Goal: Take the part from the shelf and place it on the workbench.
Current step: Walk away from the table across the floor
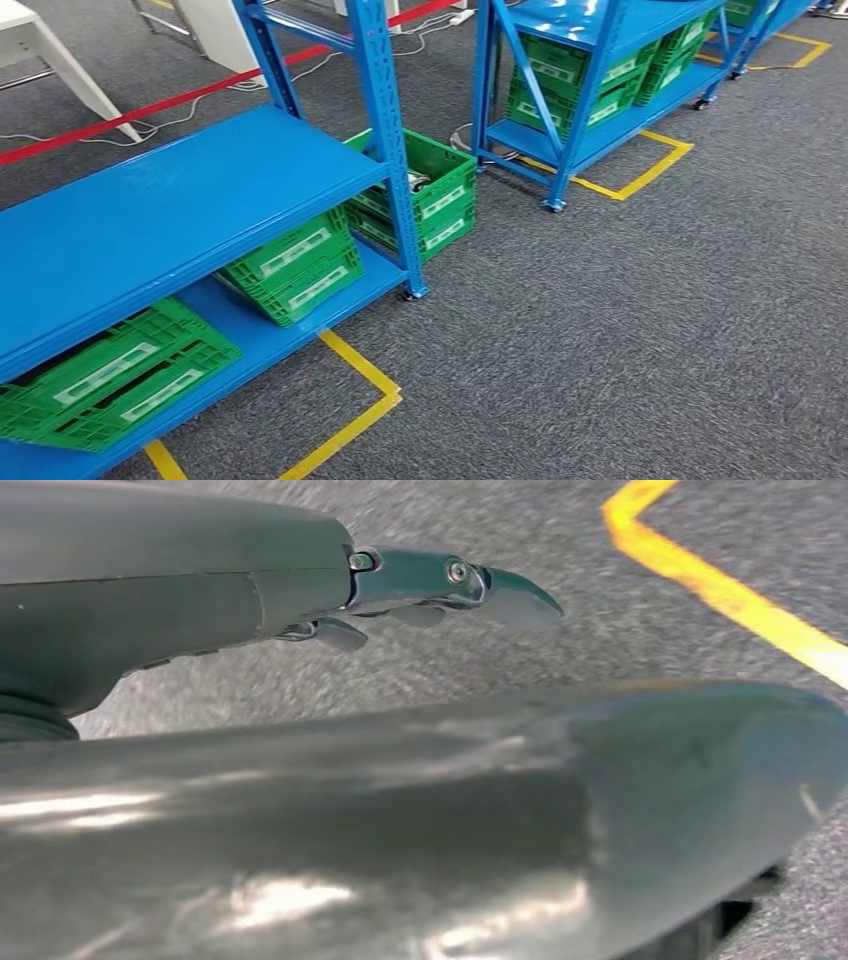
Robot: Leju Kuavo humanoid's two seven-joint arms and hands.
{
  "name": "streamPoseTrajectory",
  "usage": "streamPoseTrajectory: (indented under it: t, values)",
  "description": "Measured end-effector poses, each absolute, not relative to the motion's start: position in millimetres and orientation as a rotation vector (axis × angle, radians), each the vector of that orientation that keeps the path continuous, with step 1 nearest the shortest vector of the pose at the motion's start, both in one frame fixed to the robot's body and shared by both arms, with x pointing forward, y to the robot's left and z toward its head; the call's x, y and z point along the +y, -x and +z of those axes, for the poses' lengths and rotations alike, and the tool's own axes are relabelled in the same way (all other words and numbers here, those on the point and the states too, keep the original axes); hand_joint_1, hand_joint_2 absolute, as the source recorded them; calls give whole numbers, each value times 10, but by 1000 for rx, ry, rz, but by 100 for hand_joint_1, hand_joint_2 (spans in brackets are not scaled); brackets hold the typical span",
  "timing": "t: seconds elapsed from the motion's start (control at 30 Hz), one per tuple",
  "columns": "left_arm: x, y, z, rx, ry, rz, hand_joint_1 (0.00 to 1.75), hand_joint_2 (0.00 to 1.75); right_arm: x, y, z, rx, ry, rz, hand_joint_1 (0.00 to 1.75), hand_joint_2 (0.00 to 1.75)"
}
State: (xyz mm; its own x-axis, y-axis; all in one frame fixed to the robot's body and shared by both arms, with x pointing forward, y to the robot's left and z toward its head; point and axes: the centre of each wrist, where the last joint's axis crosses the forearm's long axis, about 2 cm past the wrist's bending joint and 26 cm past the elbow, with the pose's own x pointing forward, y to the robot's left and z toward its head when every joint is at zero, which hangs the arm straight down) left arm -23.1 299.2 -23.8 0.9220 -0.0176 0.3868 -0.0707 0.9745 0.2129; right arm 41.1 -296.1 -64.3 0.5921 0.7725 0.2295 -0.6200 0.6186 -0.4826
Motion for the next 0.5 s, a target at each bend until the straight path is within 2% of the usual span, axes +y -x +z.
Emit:
streamPoseTrajectory:
  t: [0.5]
  values:
    - [2954,188,-260,-422,-228,28,0,0,-2997,-442,-660,-486,391,893,0,0]
